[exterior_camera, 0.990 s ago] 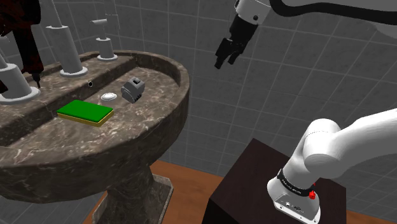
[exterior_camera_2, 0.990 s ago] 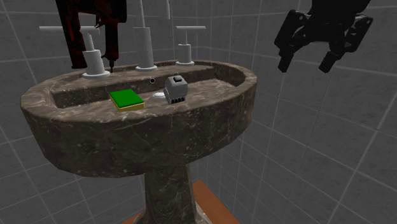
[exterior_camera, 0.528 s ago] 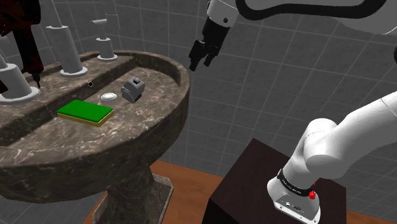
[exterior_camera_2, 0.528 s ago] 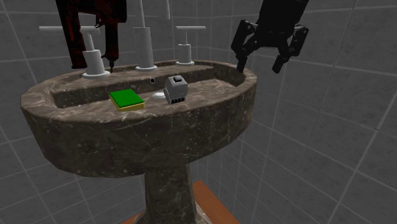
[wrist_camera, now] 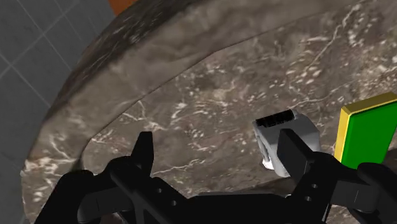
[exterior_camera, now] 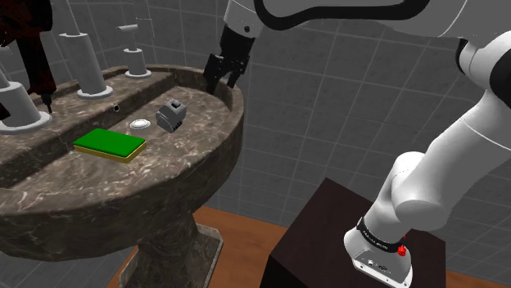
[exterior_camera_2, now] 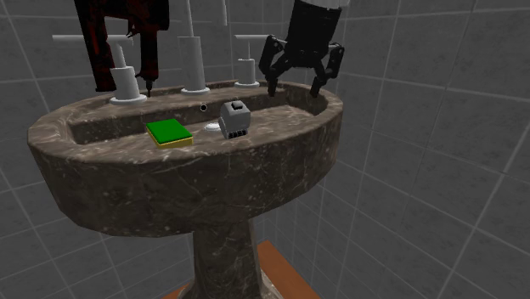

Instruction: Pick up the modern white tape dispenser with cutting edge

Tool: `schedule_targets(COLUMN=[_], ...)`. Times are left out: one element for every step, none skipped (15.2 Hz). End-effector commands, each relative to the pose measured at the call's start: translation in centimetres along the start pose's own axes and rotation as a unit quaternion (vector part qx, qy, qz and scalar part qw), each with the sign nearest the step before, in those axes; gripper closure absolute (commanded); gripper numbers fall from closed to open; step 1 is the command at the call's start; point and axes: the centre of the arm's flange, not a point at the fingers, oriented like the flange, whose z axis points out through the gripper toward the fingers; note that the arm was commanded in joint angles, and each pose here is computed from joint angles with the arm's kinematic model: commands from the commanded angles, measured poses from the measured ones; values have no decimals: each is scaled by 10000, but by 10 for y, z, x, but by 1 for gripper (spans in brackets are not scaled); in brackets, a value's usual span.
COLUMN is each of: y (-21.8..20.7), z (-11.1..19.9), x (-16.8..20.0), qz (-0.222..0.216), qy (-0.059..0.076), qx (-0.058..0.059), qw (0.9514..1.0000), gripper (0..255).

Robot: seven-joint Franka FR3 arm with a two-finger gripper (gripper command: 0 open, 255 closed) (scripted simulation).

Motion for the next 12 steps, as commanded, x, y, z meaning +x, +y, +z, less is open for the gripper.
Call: schedule_targets(y=[-18,-26,-34,-42,-51,-59,-67,-76,-84,-93,-95,-94], z=[10,15,20,24,29,34,38,43,47,51,52,57], x=[18,26,34,43,51,59,67,75,83,91,92,90], qz=[-100,-150,-200,-250,-299,-349,-399,-449,-498,-548,-556,-556], qy=[9,13,17,21,25,29,33,37,42,46,46,46], qx=[74,108,141,175,208,242,276,309,343,376,381,381], qw=[9999,9998,9997,9995,9993,9991,9988,9985,9982,9978,9977,9977], gripper=[0,0,0,0,0,0,0,0,0,0,0,0])
